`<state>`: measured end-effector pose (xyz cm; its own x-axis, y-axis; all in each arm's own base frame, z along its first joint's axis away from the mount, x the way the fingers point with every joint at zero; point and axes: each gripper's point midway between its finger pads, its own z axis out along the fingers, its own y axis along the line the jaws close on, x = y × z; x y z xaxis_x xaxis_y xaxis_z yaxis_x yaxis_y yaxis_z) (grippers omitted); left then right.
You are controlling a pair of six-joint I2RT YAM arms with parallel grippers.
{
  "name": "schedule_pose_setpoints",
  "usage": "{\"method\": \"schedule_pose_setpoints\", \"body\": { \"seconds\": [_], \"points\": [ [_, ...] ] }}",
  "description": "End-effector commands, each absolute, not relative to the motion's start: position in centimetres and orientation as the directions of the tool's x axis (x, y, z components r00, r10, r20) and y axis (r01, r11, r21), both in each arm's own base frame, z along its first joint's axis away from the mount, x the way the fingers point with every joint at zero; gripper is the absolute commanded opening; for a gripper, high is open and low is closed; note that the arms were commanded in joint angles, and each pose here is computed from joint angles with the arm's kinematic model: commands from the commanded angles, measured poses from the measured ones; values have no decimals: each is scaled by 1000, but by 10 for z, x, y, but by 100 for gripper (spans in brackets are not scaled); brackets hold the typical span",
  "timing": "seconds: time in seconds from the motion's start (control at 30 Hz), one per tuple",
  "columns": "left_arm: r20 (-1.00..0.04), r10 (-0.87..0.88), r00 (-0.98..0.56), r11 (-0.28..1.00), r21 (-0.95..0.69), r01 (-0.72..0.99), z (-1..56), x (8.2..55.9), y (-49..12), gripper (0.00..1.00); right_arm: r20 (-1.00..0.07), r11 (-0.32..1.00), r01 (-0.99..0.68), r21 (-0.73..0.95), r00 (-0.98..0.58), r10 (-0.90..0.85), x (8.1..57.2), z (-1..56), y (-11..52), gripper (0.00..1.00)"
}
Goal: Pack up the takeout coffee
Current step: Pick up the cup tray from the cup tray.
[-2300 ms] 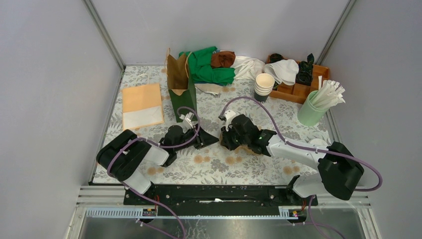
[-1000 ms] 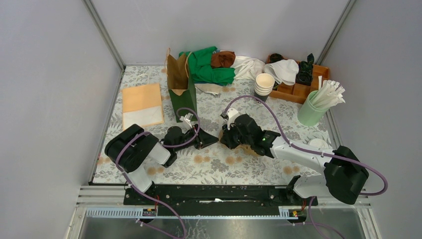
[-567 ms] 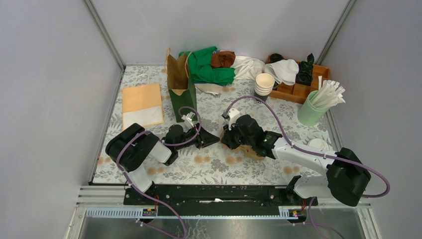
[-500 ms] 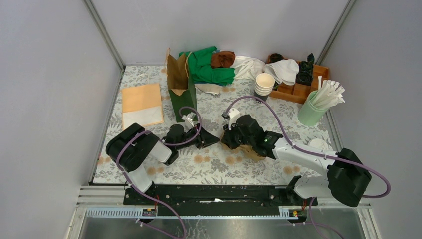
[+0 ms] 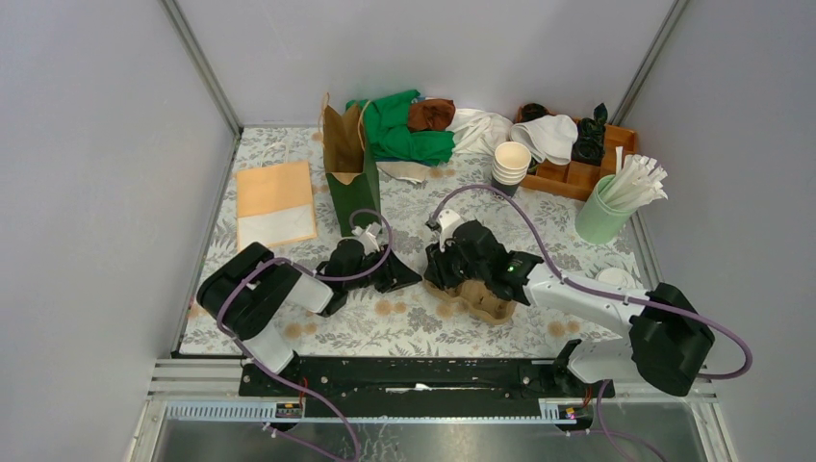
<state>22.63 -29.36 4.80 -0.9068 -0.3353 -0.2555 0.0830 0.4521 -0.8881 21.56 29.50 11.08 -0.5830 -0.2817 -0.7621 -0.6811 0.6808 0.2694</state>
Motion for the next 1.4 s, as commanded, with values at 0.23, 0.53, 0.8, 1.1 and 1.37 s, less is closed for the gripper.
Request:
{"method": "schedule_pose_setpoints", "body": {
  "seconds": [0.23,0.53,0.8,1.1,1.37],
  "points": [
    [-343,-354,-870,417,-891,182,77,235,-297,29,-689,747,-663,47,-563,-457,209,88,294,50],
    [-343,-354,-870,427,-887,176,75,235,-295,29,-656,753,-651,-91,-530,-538,217,70,299,42],
    [-341,-353,-871,426,-888,175,75,235,-294,28,-664,749,-657,-84,-524,-534,217,71,302,27],
    [-330,-354,-875,374,-908,190,90,232,-298,32,-746,736,-677,-3,-489,-453,209,96,305,25],
    [-311,-401,-862,313,-931,190,116,218,-290,41,-830,721,-687,91,-452,-327,200,115,305,25]
  ]
}}
